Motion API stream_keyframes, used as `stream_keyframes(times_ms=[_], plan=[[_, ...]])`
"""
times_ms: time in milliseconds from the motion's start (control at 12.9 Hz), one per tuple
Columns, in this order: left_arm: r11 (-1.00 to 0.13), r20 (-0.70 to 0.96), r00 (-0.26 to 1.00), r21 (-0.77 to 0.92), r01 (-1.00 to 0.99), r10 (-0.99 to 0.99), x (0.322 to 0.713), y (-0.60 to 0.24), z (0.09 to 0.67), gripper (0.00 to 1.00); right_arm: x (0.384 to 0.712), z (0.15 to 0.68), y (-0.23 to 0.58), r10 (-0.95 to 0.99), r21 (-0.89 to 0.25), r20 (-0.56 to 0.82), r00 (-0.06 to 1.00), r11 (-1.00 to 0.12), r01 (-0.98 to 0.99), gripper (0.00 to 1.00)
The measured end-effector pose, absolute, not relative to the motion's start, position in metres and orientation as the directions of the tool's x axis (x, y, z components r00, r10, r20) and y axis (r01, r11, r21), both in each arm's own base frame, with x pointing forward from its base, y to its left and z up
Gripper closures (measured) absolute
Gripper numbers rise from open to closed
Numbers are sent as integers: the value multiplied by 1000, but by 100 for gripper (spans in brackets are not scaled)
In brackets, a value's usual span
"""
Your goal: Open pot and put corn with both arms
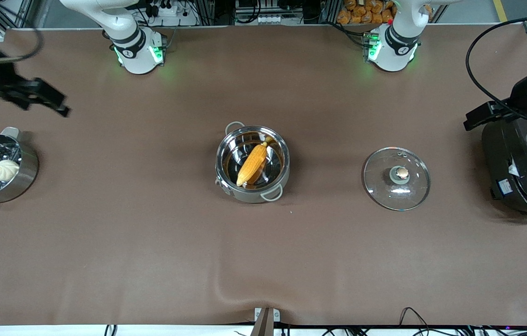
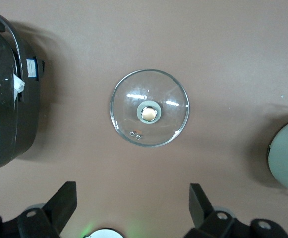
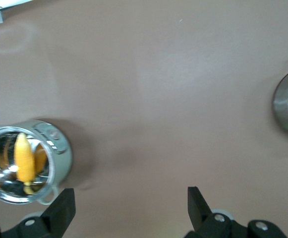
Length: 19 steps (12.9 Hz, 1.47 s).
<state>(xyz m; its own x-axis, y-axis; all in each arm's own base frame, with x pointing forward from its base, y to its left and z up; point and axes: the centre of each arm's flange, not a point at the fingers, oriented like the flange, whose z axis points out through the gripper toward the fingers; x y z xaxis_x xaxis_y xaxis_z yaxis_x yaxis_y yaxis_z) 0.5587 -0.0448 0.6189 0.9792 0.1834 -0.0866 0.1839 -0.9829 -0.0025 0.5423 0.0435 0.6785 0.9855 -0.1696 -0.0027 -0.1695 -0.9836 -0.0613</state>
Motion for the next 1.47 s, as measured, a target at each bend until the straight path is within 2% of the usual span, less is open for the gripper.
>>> stream_keyframes(times_ms=[310,543,1008,1473], plan=[[-988,-85,984,0,154,153,552,-41,621,0,547,654,-22,-90,-27,7,996,-996,-90,0],[-989,-82,986,1,148,147,551,-40,623,0,545,639,-24,-79,-14,16,997,-997,-79,0],[-990,-62,988,4,140,140,547,-42,609,0,539,643,-20,-69,-15,24,997,-998,-68,0],[-999,-49,998,-19,38,39,545,-47,610,0,537,636,-13,-54,-14,-7,999,-998,-54,0]])
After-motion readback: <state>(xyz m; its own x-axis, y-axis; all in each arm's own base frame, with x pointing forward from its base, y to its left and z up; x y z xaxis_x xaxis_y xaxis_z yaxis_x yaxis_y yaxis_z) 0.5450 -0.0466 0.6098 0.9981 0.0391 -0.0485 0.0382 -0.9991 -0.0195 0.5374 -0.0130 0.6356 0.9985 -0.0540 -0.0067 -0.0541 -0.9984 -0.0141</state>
